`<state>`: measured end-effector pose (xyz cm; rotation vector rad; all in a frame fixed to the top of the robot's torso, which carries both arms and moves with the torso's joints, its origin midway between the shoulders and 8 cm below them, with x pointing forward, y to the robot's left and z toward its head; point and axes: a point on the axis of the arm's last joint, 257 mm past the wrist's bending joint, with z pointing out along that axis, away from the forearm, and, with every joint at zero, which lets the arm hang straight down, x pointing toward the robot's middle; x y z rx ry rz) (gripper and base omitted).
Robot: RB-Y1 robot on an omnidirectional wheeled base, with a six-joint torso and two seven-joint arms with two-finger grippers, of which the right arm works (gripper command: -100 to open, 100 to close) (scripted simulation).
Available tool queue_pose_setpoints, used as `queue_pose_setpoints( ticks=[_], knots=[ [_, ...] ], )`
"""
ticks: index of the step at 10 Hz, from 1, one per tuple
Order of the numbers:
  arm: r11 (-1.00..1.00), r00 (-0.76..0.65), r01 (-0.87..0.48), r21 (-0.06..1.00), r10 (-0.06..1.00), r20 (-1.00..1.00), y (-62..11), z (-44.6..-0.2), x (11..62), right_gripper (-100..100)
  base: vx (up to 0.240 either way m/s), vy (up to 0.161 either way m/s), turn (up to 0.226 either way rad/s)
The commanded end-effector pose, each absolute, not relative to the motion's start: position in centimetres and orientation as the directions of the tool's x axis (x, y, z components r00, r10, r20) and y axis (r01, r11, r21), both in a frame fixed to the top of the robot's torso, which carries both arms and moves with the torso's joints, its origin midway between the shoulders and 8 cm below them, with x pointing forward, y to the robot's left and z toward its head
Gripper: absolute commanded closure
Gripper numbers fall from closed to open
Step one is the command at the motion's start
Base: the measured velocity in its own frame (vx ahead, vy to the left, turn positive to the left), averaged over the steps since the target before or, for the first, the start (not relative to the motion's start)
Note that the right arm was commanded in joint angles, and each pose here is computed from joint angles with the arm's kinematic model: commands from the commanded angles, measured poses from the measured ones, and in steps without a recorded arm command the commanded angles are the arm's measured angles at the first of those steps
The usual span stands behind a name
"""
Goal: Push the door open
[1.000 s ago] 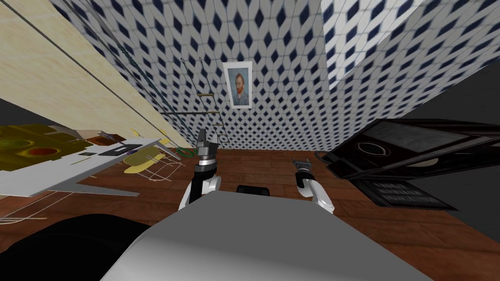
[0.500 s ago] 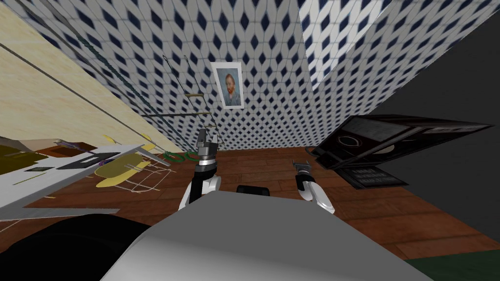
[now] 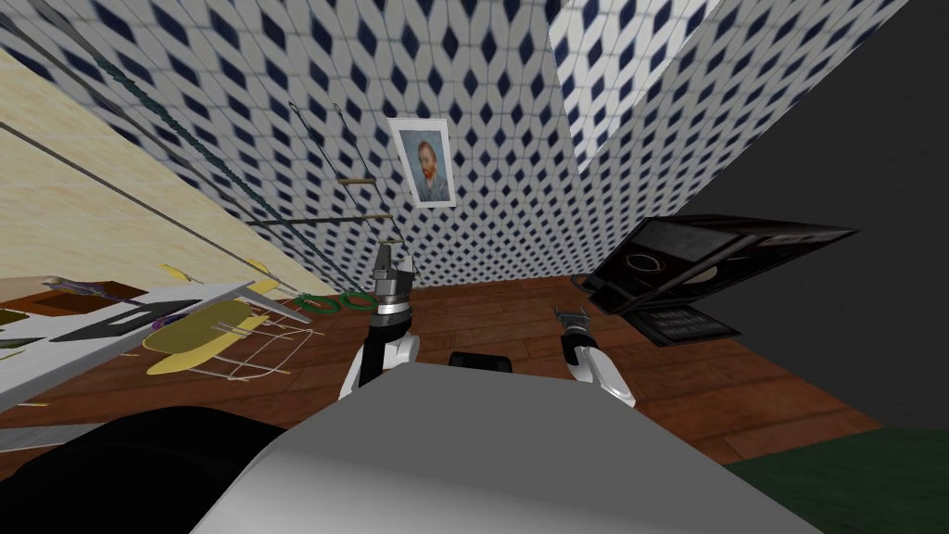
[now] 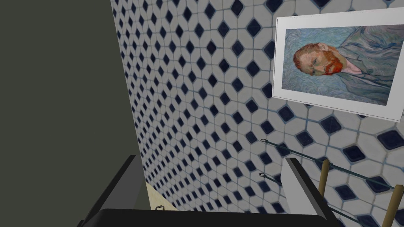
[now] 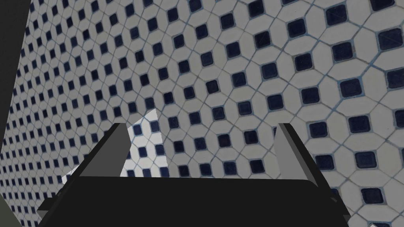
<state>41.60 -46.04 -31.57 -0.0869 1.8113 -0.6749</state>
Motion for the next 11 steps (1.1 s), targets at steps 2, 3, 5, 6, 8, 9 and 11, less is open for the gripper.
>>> queue_pose_setpoints(
  ticks=[2, 3, 5, 6, 8, 9, 11],
  knots=[
    [0.832, -0.354, 0.268, -0.486, -0.384, -0.853, -46.07, -31.61, 41.59, -100, -0.002, -0.004, -0.011],
    [0.832, -0.354, 0.268, -0.486, -0.384, -0.853, -46.07, -31.61, 41.59, -100, 0.003, 0.008, 0.022],
    [0.832, -0.354, 0.268, -0.486, -0.384, -0.853, -46.07, -31.61, 41.59, -100, -0.001, -0.002, -0.006],
    [0.832, -0.354, 0.268, -0.486, -0.384, -0.853, -46.07, -31.61, 41.59, -100, 0.0, 0.0, 0.0],
    [0.832, -0.354, 0.268, -0.486, -0.384, -0.853, -46.07, -31.61, 41.59, -100, 0.001, 0.002, 0.007],
    [0.854, -0.347, 0.261, -0.45, -0.352, -0.869, -45.65, -32.21, 42.04, -100, -0.014, -0.033, -0.087],
    [0.859, -0.345, 0.26, -0.441, -0.344, -0.873, -45.54, -32.37, 42.16, -100, -0.013, -0.028, -0.079]
  ],
)
